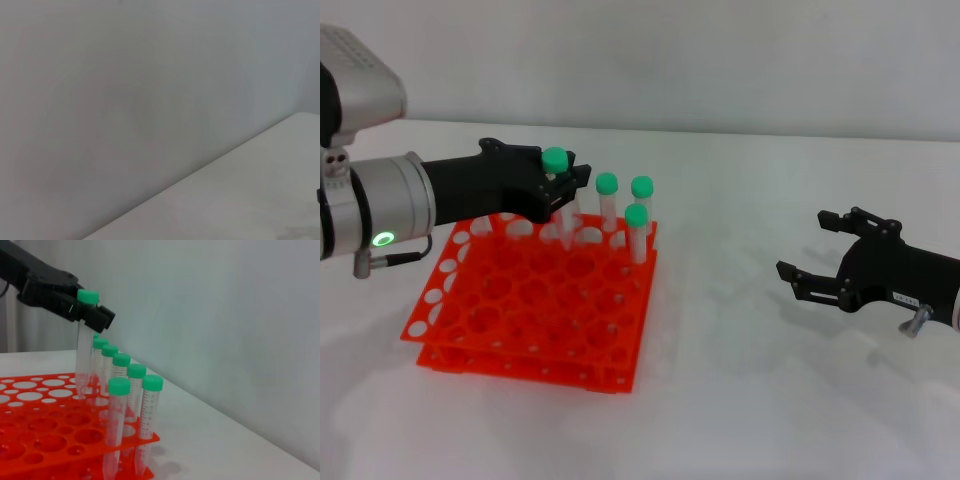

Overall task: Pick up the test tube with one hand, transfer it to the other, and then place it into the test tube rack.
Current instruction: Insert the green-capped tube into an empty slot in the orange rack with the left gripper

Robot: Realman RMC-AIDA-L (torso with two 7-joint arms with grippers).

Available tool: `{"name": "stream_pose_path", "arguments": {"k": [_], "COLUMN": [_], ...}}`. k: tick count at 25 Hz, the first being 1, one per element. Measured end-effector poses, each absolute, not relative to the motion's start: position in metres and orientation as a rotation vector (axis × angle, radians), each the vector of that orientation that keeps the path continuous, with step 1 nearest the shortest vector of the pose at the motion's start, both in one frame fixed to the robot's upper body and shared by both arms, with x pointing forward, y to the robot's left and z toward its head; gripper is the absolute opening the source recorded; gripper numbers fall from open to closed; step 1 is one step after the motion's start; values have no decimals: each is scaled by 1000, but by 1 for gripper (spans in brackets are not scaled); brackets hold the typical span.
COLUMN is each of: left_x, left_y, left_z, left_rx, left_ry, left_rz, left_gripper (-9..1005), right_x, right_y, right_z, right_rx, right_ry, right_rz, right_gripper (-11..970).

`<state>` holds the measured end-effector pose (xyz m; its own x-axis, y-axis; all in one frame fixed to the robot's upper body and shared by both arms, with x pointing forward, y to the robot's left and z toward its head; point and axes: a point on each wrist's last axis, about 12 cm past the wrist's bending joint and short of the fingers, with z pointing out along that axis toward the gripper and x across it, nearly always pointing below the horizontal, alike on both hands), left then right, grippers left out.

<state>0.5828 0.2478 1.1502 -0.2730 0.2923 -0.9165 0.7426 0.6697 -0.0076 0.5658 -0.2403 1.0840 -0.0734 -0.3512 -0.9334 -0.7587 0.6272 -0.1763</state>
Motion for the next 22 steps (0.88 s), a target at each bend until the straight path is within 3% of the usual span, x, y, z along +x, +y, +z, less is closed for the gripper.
{"name": "stream_pose_path", "arguments": {"k": [22], "left_x": [595], "left_y": [239], "left_z": [1141], "left_rx": [823], "left_ry": [1813], "left_rz": [-581], "left_gripper": [207], "right_x": [571], "right_y": [-234], "right_z": [1083], "right_rx": [-923], "right_ry": [1685], "right_rz": [424], "right_gripper": [859]}}
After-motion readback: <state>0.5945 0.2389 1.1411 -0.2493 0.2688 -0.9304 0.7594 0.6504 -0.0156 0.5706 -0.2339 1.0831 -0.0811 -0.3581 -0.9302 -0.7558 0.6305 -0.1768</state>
